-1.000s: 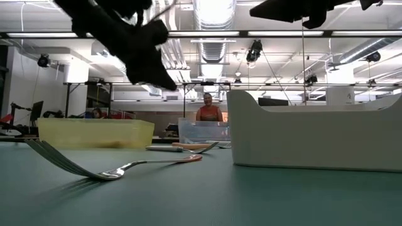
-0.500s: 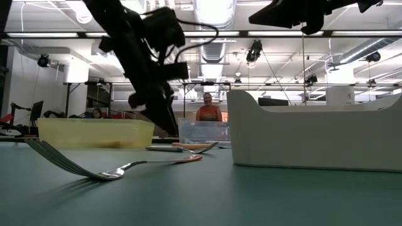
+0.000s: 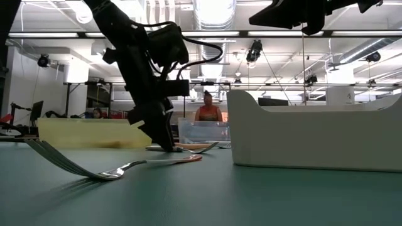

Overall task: Sort silverware by color (type)
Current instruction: Put the white fork into the transparent bin

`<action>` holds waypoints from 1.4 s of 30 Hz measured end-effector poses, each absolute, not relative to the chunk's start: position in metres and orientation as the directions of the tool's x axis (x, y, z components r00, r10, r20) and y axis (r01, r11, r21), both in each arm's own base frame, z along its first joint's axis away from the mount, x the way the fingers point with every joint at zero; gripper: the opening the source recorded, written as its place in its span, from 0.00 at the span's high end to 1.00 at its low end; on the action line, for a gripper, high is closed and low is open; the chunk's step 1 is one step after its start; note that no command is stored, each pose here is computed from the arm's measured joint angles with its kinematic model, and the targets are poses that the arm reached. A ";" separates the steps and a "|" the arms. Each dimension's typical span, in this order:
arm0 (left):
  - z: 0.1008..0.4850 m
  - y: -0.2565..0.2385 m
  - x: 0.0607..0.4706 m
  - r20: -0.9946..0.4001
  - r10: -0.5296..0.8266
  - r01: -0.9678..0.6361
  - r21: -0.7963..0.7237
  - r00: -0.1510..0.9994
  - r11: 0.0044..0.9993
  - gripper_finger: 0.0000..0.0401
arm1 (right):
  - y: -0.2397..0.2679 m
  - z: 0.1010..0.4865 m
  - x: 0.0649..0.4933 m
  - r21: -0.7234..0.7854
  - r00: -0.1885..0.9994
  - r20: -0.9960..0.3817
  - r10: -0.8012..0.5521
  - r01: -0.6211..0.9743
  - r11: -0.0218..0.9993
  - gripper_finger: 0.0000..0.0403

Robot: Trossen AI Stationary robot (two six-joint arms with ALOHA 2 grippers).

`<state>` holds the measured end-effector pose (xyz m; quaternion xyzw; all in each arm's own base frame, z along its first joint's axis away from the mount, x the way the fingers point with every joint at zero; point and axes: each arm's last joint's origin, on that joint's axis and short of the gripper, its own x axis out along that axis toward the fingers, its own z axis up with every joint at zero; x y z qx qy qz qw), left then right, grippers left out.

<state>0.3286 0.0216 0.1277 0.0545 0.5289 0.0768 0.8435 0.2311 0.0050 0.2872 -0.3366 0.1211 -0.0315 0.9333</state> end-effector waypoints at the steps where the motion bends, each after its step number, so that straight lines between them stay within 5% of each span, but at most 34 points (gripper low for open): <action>1: 0.128 0.021 0.329 -0.884 0.188 -0.077 0.171 0.428 0.982 0.60 | 0.005 0.287 0.231 -0.635 0.969 -0.205 -0.140 -0.023 0.772 0.98; 15: 0.127 0.019 0.328 -0.888 0.177 -0.124 0.136 0.424 0.983 0.95 | 0.005 0.287 0.231 -0.621 0.968 -0.206 -0.140 -0.019 0.784 0.98; 25: 0.141 0.002 0.321 -0.860 0.263 -0.165 0.211 0.437 0.963 1.00 | 0.005 0.287 0.231 -0.604 0.968 -0.207 -0.140 -0.014 0.797 0.98; 42: 0.205 -0.005 0.301 -0.720 0.248 -0.175 0.176 0.648 0.969 1.00 | 0.005 0.285 0.232 -0.560 0.965 -0.220 -0.140 -0.008 0.828 0.98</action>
